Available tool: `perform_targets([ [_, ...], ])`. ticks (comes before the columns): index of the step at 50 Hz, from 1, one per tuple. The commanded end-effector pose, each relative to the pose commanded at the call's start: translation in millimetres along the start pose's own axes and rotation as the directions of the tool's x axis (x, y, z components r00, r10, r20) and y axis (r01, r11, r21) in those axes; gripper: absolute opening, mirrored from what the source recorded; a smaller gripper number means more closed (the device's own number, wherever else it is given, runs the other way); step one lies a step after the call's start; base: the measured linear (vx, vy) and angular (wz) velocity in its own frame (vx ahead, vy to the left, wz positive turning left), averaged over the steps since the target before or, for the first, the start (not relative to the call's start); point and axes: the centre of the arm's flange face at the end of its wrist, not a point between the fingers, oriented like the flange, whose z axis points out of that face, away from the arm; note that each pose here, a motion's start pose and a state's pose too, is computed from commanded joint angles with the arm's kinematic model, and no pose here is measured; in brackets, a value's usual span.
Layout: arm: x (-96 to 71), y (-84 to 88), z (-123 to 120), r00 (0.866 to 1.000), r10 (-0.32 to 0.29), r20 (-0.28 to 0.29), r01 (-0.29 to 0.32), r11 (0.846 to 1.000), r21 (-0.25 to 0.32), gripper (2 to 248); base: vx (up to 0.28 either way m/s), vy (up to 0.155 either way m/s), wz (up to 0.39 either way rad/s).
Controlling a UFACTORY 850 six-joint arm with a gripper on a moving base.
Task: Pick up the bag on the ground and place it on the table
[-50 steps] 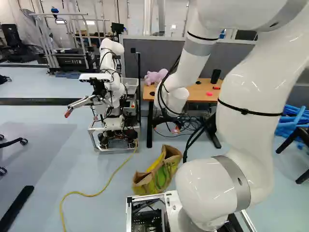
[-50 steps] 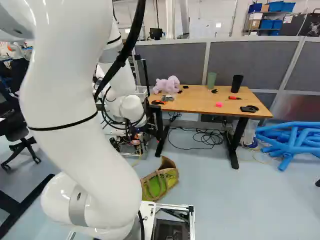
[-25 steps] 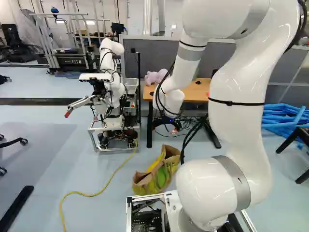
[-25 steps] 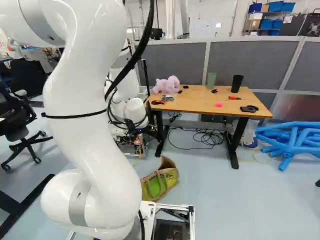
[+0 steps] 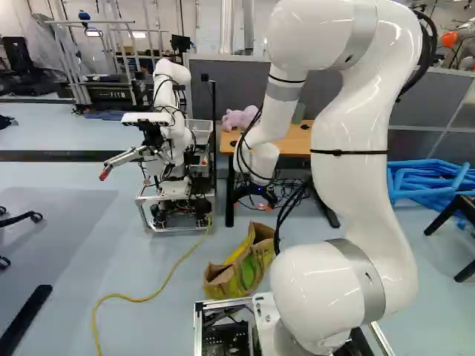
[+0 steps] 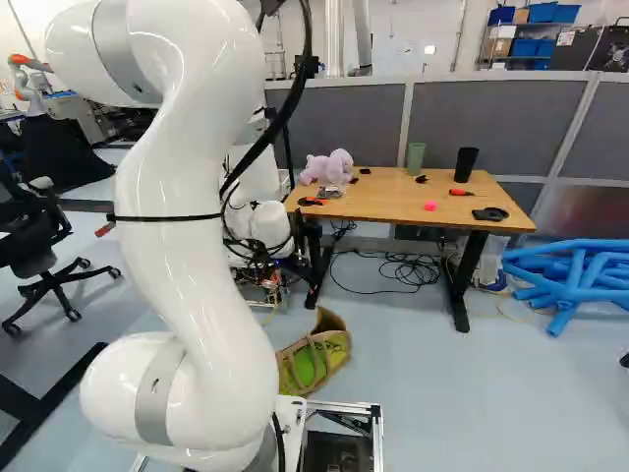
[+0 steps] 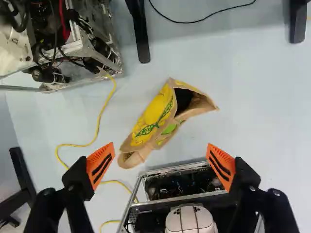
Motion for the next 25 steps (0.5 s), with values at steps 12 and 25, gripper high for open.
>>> perform_targets([
  [12, 1.9, -0.8, 17.9, 0.992, 0.125, 0.024, -0.125, 0.992, -0.012, 247, 0.0, 0.0, 0.0],
  [25, 3.6, -1.5, 37.5, 0.965, 0.259, 0.045, -0.258, 0.966, -0.031, 247, 0.0, 0.0, 0.0],
])
